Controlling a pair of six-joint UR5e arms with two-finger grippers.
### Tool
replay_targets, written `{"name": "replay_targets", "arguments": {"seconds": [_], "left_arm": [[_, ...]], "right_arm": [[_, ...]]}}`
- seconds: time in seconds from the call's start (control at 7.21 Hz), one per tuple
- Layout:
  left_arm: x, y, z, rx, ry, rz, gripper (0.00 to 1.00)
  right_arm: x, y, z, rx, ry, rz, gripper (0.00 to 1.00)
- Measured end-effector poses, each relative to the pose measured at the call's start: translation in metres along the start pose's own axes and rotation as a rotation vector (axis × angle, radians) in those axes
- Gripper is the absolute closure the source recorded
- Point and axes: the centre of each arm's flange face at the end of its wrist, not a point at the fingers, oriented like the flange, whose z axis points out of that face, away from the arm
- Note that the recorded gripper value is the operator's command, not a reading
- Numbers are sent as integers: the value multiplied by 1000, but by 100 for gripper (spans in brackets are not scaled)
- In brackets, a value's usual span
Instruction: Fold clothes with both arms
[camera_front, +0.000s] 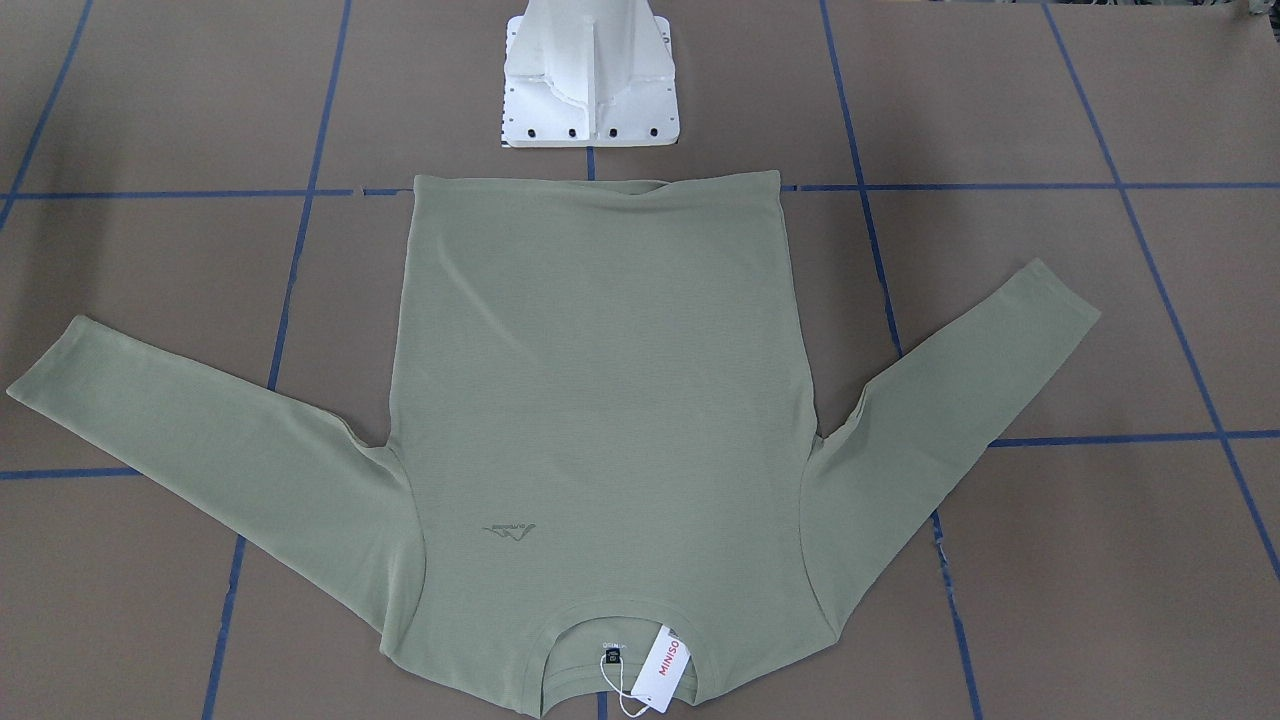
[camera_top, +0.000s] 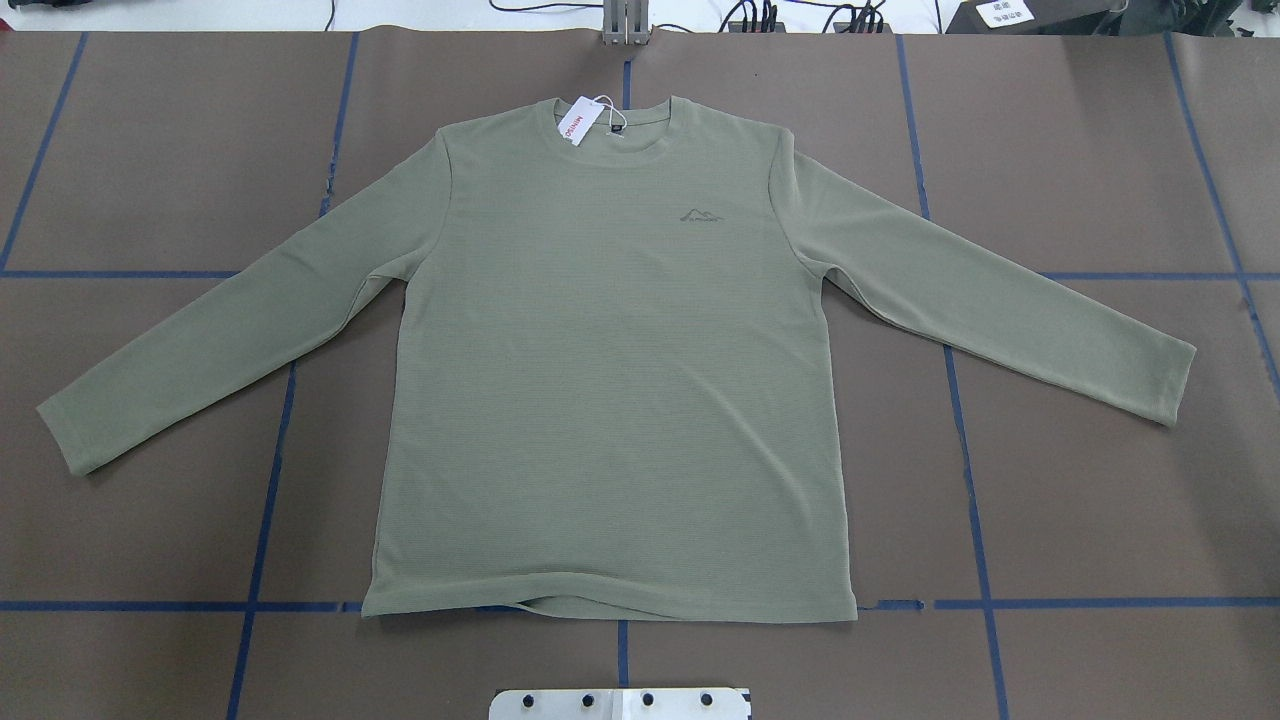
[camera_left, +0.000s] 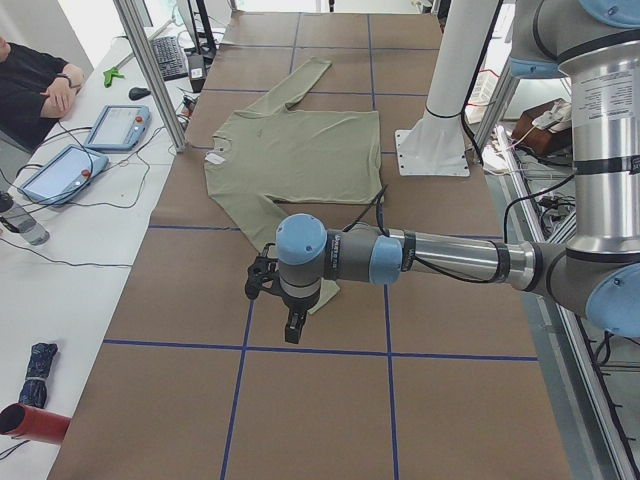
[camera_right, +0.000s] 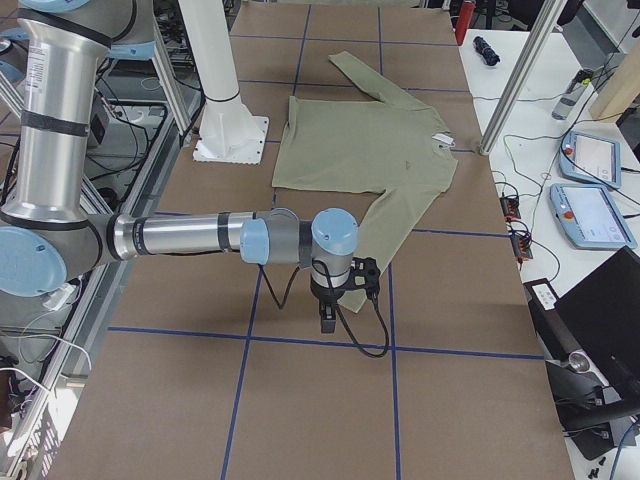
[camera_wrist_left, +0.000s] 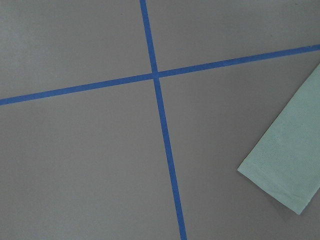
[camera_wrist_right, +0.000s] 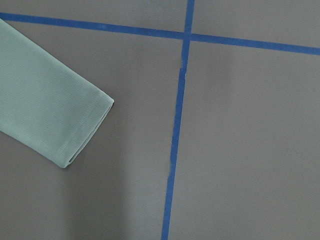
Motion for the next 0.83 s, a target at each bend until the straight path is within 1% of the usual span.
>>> {"name": "replay_targets", "arguments": {"seconds": [0.28, 0.55, 0.69, 0.83], "left_arm": [[9, -1, -9, 22, -2, 22, 0], [19, -4, -20, 55, -17, 65, 0], [23, -8, -25, 98, -35, 110, 0], [28, -14, -31, 163, -55, 173, 0]], "right_arm": [[-1, -1, -1, 2, 0, -1, 0], [-10, -12, -11, 26, -4, -21, 0], [-16, -21, -18, 43, -4, -35, 0], [-26, -39, -30, 71, 0, -60, 0]]}}
